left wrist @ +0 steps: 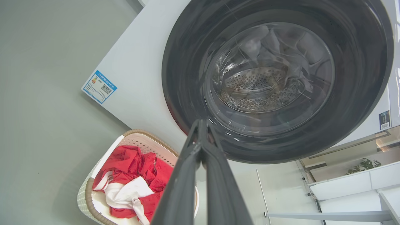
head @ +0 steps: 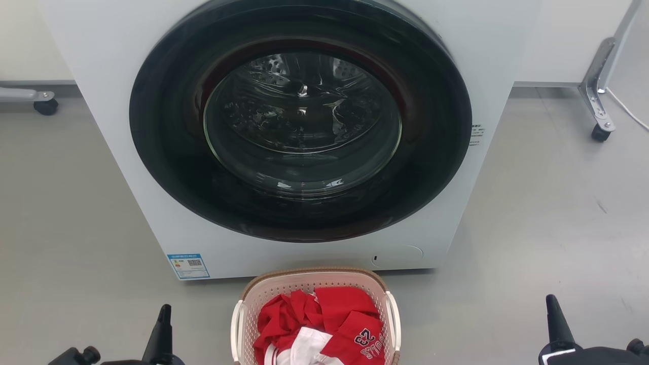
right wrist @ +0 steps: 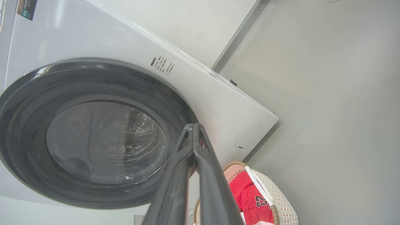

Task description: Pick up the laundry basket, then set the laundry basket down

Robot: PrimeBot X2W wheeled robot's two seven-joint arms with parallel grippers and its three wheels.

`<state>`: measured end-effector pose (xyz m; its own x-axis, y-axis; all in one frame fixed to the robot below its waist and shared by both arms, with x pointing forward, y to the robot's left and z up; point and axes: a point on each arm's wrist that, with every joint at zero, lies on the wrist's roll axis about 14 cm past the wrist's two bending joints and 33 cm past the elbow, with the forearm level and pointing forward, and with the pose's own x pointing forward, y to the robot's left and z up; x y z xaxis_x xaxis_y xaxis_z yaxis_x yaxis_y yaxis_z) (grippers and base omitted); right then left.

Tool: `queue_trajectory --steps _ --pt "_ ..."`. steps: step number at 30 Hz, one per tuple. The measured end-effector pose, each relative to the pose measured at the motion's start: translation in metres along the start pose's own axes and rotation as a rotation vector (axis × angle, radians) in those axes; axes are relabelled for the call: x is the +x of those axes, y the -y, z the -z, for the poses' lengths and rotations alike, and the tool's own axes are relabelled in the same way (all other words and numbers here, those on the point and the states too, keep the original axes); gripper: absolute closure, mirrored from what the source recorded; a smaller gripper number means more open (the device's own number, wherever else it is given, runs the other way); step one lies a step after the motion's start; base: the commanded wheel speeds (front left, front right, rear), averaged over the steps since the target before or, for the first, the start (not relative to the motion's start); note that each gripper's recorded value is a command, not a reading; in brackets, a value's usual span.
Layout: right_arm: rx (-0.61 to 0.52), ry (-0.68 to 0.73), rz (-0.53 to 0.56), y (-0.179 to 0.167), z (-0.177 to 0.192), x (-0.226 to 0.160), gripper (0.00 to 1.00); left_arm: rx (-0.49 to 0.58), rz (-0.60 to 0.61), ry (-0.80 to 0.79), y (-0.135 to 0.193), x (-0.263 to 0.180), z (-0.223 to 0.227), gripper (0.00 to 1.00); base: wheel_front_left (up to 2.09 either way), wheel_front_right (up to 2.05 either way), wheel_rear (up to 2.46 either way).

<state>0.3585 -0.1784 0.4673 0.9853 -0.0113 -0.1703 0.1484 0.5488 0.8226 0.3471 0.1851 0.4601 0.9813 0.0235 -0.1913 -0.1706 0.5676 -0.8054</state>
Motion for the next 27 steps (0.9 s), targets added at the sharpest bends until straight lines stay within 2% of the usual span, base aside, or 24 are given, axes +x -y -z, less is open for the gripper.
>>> queue_trajectory --steps 27 --pt "0.429 0.011 -0.036 0.003 -0.019 0.014 1.0 -0.433 0.072 -0.015 0.011 0.02 -0.012 1.0 0.0 0.0 0.0"
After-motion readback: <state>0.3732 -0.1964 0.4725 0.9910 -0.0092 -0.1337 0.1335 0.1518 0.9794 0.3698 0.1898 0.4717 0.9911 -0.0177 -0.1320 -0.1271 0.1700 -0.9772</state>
